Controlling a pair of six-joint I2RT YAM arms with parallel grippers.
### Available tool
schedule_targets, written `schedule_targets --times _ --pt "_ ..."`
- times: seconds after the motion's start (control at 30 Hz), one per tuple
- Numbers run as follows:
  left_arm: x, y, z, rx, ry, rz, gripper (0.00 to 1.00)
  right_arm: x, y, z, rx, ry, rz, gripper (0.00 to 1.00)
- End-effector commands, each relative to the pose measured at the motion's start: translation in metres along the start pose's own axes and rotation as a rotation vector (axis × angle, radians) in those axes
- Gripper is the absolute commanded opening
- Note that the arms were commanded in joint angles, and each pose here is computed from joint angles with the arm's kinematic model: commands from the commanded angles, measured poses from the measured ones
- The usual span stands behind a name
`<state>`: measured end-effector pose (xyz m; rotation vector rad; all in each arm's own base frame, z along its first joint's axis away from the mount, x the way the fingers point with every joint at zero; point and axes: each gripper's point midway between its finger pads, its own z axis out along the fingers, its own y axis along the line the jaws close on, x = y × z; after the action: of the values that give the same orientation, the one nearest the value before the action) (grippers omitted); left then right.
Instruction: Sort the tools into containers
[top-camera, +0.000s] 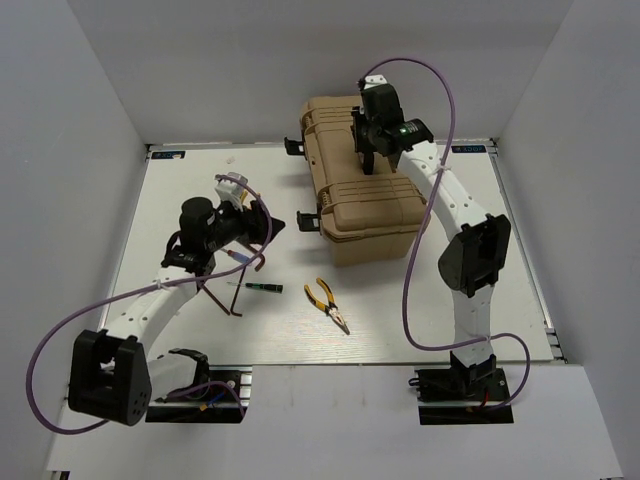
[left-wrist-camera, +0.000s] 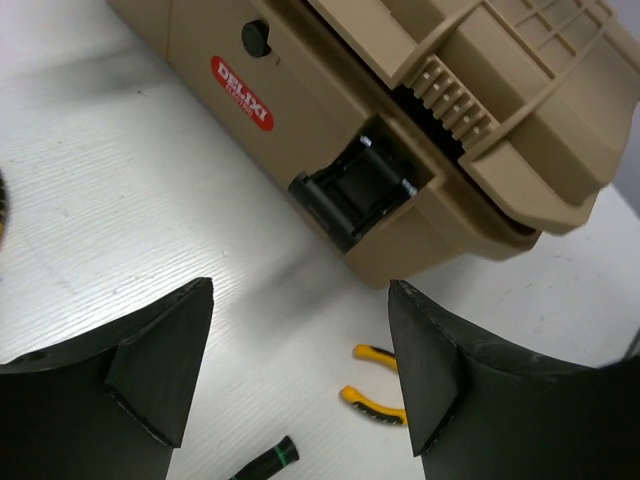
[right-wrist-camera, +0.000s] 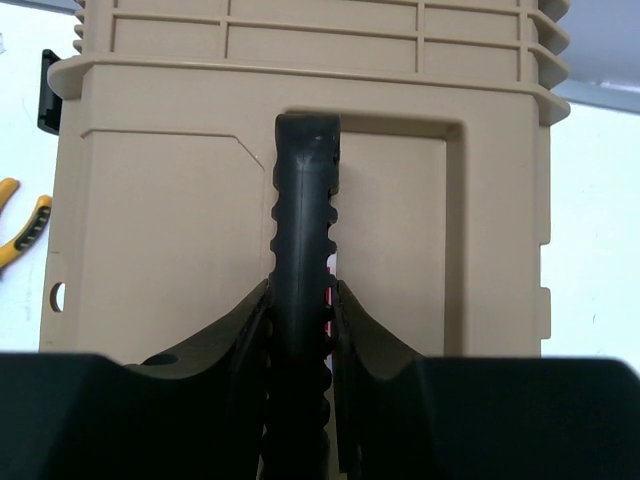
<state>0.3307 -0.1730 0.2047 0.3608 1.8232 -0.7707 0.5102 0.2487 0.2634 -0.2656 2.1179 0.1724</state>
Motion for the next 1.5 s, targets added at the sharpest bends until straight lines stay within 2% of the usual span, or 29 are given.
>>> schedule_targets --times 0.0,0.07,0.1,0.27,0.47,0.63,0.8,0.97,1.0,1.07,1.27,1.47 --pt "-0.029 -0.014 0.009 0.074 -0.067 -0.045 0.8 -0.1 0.015 -0.074 -0.097 -0.28 0.115 0.0" --pt "-0.042 -0.021 0.016 0.111 -0.105 -0.054 0.8 -0.105 0.014 -0.08 -0.12 -0.292 0.127 0.0" --pt "-0.037 -0.02 0.022 0.123 -0.089 -0.096 0.8 -0.111 0.013 -0.09 -0.142 -0.306 0.141 0.0" --pt "-0.061 -0.026 0.043 0.159 -0.115 -0.121 0.79 -0.126 -0.002 -0.111 -0.21 -0.332 0.225 0.0" --pt "-0.071 -0.01 0.07 0.066 -0.089 -0.156 0.78 -0.142 -0.017 -0.135 -0.278 -0.362 0.321 0.0" --pt "-0.055 -0.003 0.089 0.01 -0.008 -0.186 0.75 -0.151 -0.038 -0.146 -0.312 -0.38 0.377 0.0" --pt "-0.032 0.0 0.116 -0.032 0.09 -0.205 0.69 -0.141 -0.052 -0.136 -0.379 -0.323 0.492 0.0" --pt "-0.039 -0.015 0.133 -0.033 0.105 -0.168 0.69 -0.14 -0.067 -0.132 -0.472 -0.297 0.599 0.0" --pt "-0.05 -0.015 0.134 -0.04 0.08 -0.151 0.69 -0.138 -0.067 -0.129 -0.485 -0.29 0.622 0.0" --pt "-0.037 -0.017 0.141 -0.06 0.121 -0.144 0.69 -0.139 -0.073 -0.129 -0.517 -0.296 0.627 0.0" --pt "-0.032 -0.02 0.148 -0.083 0.134 -0.115 0.69 -0.137 -0.083 -0.126 -0.579 -0.287 0.696 0.0" --pt "-0.009 -0.02 0.15 -0.133 0.224 -0.072 0.69 -0.132 -0.093 -0.126 -0.653 -0.263 0.776 0.0"
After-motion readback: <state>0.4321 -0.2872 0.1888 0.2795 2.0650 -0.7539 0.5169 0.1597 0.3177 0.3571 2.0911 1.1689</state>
